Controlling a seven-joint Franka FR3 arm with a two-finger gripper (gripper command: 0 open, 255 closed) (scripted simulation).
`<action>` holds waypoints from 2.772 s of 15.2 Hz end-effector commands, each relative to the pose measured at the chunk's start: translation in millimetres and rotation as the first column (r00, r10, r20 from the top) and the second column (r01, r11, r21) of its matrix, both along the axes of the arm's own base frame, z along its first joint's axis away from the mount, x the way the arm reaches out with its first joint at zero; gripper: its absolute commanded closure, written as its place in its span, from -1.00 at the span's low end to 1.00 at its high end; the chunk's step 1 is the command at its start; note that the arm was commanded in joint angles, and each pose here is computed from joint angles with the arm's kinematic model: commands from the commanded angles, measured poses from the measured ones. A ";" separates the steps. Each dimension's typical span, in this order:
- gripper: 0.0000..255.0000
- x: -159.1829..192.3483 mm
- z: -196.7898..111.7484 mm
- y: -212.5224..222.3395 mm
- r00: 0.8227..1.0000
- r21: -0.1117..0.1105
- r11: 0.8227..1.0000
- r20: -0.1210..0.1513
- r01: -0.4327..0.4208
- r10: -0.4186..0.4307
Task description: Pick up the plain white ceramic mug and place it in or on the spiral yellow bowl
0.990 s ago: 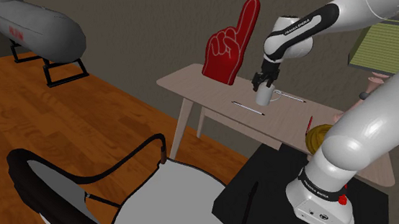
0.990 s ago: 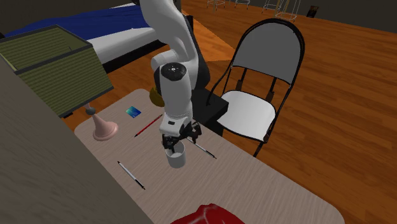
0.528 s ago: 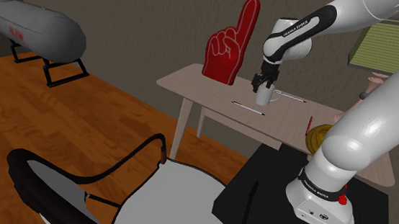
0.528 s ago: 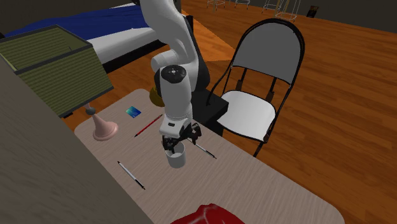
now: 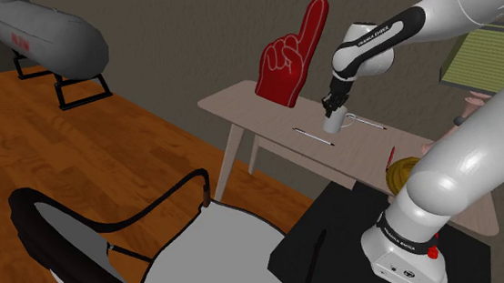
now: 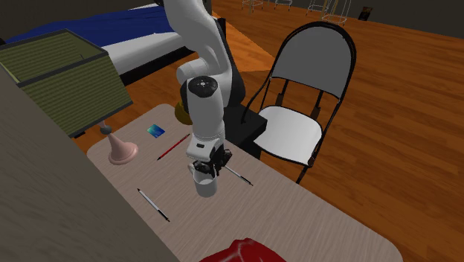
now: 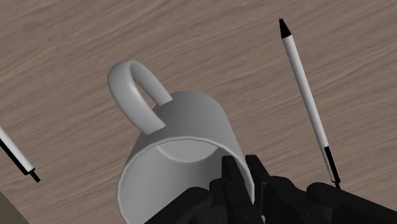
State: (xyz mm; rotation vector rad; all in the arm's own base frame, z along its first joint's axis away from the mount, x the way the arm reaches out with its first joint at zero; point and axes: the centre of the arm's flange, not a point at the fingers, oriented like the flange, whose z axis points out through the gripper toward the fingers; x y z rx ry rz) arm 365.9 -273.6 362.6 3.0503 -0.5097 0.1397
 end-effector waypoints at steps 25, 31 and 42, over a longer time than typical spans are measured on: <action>1.00 -0.1 116.2 -0.1 1.000 0.000 1.000 0.000 0.000 0.000; 1.00 -0.1 147.9 -0.1 1.000 0.000 1.000 0.000 0.000 0.000; 1.00 -72.2 179.3 31.7 1.000 0.000 1.000 0.000 0.000 0.000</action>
